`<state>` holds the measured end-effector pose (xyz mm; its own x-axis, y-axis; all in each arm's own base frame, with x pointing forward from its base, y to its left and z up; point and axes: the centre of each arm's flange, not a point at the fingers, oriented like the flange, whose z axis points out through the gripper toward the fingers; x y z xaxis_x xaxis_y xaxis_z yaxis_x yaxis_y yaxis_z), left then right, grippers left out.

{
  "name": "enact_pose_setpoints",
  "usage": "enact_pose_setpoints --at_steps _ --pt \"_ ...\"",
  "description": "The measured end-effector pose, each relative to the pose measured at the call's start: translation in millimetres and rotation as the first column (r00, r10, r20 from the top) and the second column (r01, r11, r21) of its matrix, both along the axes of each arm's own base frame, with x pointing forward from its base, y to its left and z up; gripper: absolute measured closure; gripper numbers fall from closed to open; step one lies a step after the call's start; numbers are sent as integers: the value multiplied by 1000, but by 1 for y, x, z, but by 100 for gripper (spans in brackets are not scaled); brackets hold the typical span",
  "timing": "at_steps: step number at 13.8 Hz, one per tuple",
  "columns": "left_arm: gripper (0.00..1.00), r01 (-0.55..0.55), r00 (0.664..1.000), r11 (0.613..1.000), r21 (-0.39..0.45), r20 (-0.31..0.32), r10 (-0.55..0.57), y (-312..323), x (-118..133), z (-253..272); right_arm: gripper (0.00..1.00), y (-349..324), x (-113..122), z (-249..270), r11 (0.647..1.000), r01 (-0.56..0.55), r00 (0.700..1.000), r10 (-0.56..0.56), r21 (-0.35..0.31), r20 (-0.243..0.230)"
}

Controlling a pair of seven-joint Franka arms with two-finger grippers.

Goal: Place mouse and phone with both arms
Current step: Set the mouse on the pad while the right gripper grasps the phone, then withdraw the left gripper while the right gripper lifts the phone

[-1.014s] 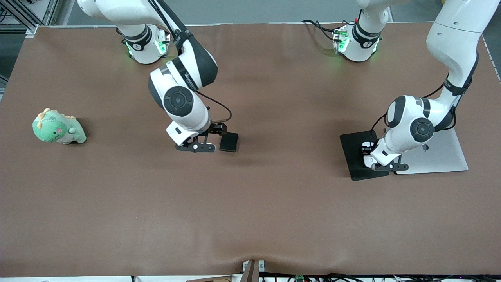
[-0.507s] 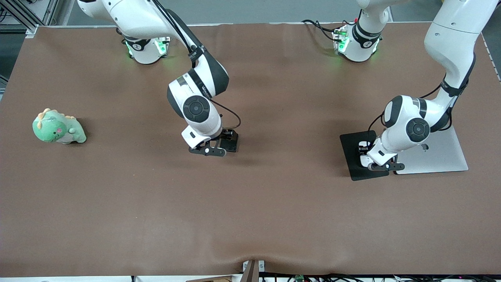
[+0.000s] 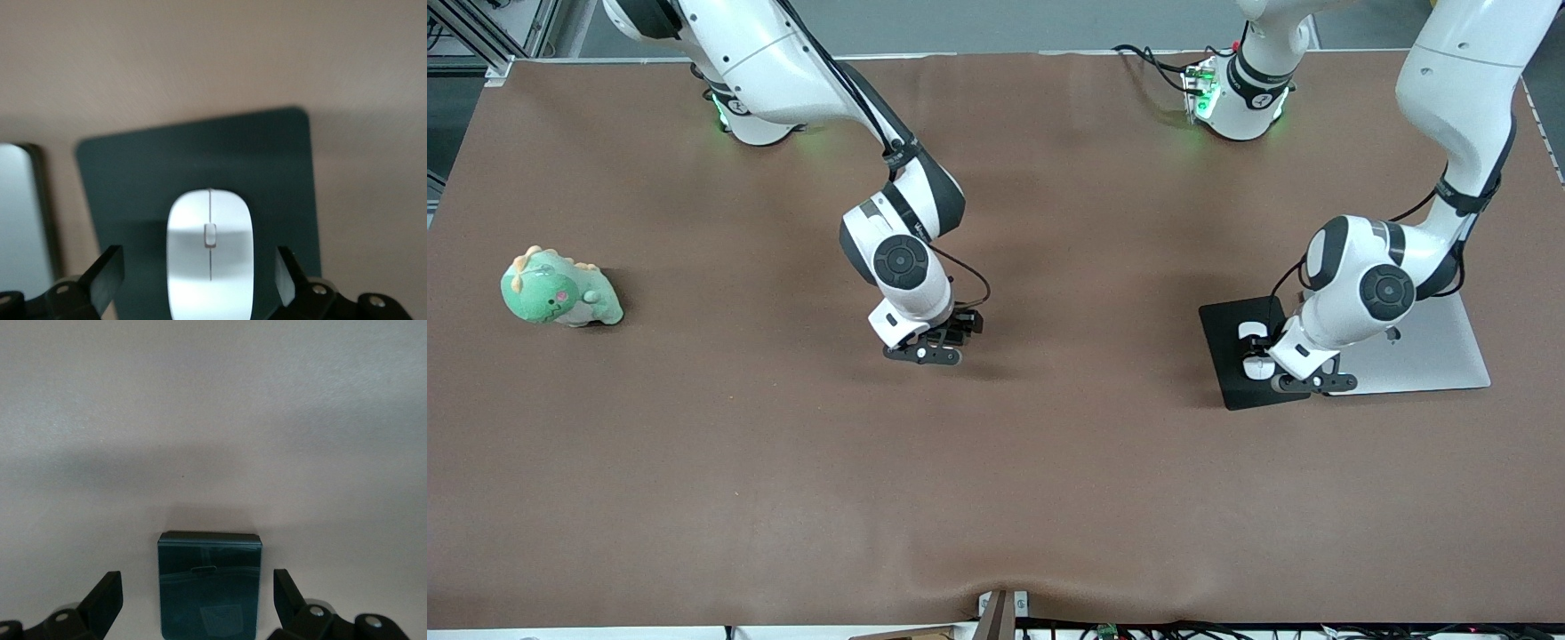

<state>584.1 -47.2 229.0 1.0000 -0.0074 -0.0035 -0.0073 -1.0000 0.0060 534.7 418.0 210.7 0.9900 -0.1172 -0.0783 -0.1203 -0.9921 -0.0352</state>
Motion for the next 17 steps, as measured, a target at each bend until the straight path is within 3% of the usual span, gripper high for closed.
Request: enact_pose_setpoints --at_steps 6,9,13,17 --pt "0 -36 999 994 102 -3 36 6 46 196 0 -8 -11 -26 1000 8 1000 -8 -7 -1" --pt "0 -75 997 991 115 -2 76 21 55 258 0 -9 -13 -29 1000 14 1000 -14 -9 -2" --pt "0 -97 995 988 121 30 94 34 50 328 0 -1 -20 -30 999 32 999 -32 -12 -4" --pt "0 -100 994 988 122 60 93 17 12 397 0 6 -26 -30 999 34 999 -34 -14 -5"
